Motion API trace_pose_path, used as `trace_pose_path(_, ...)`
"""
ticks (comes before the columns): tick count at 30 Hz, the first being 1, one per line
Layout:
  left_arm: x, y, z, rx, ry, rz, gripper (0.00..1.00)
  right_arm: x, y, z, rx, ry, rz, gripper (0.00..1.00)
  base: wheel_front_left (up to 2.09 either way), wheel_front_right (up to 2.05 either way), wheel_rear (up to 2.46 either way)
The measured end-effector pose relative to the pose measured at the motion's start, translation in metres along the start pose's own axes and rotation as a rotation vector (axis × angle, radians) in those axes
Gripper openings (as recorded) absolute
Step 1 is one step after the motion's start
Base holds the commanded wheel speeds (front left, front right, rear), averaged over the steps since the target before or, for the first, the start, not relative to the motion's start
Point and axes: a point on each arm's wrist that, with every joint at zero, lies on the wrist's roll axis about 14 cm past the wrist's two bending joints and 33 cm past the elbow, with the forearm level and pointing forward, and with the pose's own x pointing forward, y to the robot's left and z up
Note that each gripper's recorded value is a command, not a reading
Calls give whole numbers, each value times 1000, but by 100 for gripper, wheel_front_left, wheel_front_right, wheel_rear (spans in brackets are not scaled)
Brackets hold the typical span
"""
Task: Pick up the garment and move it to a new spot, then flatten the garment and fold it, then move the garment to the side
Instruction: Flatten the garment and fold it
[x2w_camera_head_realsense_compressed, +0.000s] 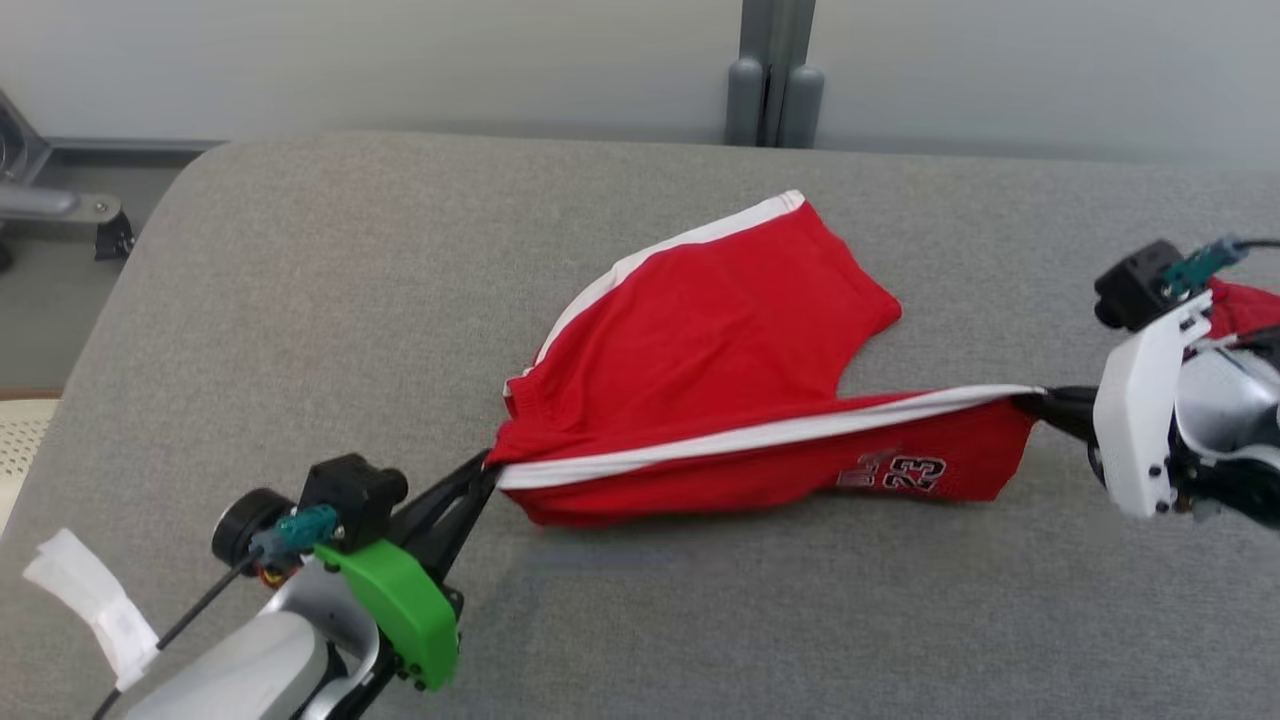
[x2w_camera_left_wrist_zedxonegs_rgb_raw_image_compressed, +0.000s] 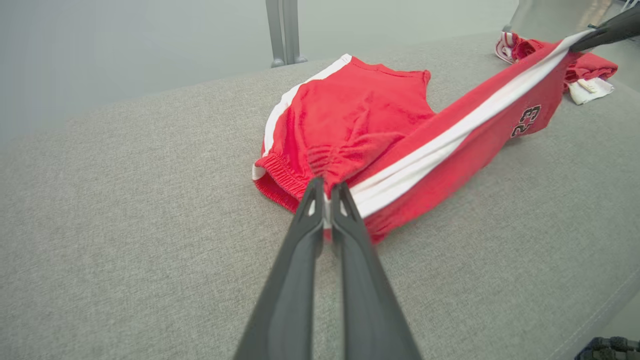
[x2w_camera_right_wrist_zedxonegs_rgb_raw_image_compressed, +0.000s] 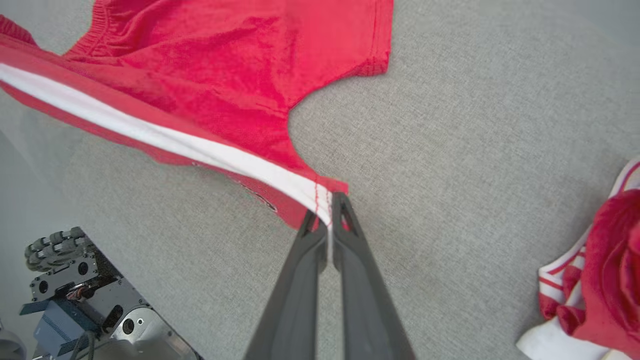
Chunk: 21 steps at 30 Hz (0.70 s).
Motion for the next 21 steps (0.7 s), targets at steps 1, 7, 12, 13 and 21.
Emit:
trace_pose_path(1, 5, 3, 4, 1, -7, 1, 0, 4, -4, 9, -15, 1, -7, 0, 0, 0, 0)
trace_pose_path(7, 28, 18, 11, -20, -30, 13, 0, 30, -21, 59, -68, -8, -29, 0, 0, 0, 0)
trace_pose_path(12, 46, 31, 12, -46, -48, 39, 0, 61, -31, 84, -107, 24, -42, 0, 0, 0, 0)
trace_pose_path(13, 49, 33, 11, -52, -49, 42, 0, 67, -34, 88, -116, 31, -49, 0, 0, 0, 0)
trace_pose_path(21, 76, 49, 1, -42, -28, 64, 0, 119, -45, 108, -152, 48, -50, 0, 0, 0, 0)
